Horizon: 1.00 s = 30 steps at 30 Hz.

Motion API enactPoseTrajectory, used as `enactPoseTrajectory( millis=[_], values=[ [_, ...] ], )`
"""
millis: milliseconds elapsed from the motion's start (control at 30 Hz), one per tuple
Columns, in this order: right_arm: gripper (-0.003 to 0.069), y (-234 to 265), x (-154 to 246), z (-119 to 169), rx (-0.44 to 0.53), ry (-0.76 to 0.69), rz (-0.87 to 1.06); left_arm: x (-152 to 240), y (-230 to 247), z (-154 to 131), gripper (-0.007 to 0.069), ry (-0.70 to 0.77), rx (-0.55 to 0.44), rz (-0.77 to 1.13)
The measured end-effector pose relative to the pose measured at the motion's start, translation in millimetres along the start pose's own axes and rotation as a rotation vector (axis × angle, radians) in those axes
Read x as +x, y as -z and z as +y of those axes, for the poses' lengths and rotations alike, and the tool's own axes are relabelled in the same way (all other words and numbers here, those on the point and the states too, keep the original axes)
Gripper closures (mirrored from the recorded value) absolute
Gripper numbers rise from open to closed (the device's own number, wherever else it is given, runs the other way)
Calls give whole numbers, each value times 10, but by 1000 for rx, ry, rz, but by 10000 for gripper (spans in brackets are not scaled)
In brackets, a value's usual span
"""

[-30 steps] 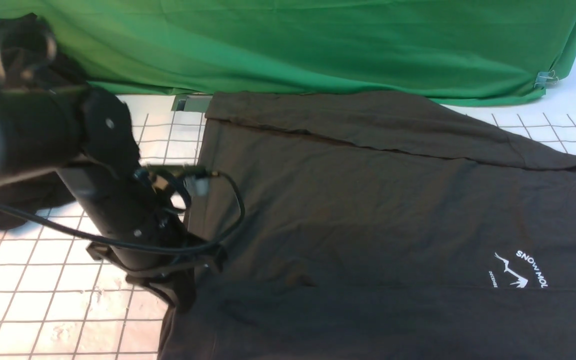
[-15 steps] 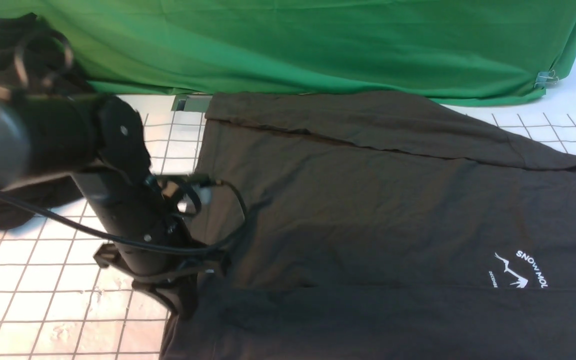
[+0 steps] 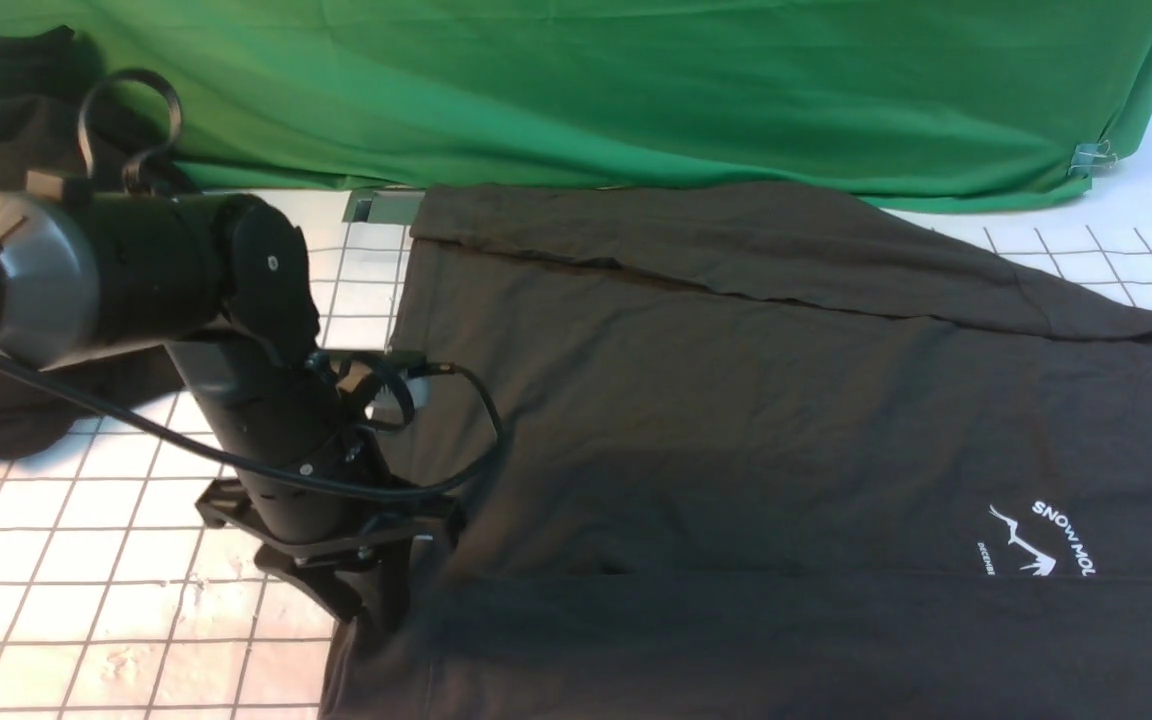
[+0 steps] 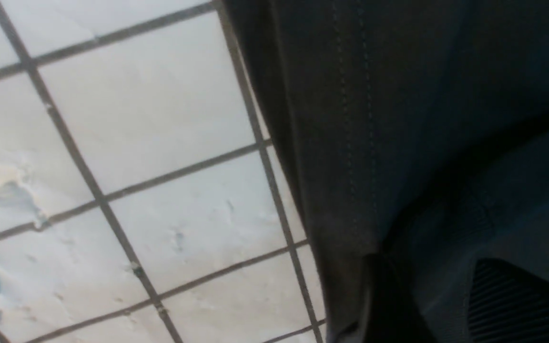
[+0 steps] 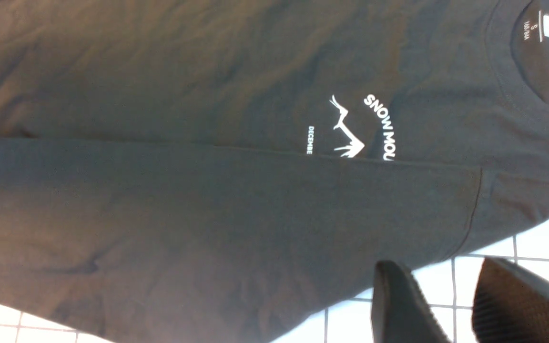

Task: Fold a long-sleeved shirt over a white checkered tablecloth.
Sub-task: 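Grasp the left edge of the dark T-shirt lying flat on the table, then fold the left side of the black T-shirt inward over its body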

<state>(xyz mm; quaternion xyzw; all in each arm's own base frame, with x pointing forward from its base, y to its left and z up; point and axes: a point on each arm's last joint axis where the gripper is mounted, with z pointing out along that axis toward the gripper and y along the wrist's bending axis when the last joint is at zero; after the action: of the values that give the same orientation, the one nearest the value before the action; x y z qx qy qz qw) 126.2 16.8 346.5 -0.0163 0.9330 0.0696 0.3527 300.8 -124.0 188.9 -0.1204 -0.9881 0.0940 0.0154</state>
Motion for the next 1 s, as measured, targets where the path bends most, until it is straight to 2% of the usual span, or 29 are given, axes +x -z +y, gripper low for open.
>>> enactPoseTrajectory(
  millis=[100,233,267,300,367,400,433,500,667,1000],
  values=[
    [426,0,-1,0,0,0,-1,4,-15,-5,314,7,9,4],
    [423,0,-3,0,0,0,-3,22,-78,3,333,16,13,27],
    [423,0,-3,0,0,6,-3,31,-116,9,380,20,14,39],
    [423,0,-3,0,0,8,-3,33,-119,9,394,21,15,40],
    [423,0,-3,0,0,14,-3,44,-145,14,496,25,16,43],
    [421,0,-3,0,0,15,-3,44,-145,14,505,25,16,43],
    [421,0,-3,0,0,16,-3,44,-145,13,566,25,17,43],
    [421,0,-3,0,0,18,-3,43,-145,13,607,24,16,43],
    [421,0,-3,0,0,19,-3,60,-57,-2,618,20,19,16],
    [421,0,-3,0,0,19,-3,62,541,-126,618,-7,46,-144]
  ],
)
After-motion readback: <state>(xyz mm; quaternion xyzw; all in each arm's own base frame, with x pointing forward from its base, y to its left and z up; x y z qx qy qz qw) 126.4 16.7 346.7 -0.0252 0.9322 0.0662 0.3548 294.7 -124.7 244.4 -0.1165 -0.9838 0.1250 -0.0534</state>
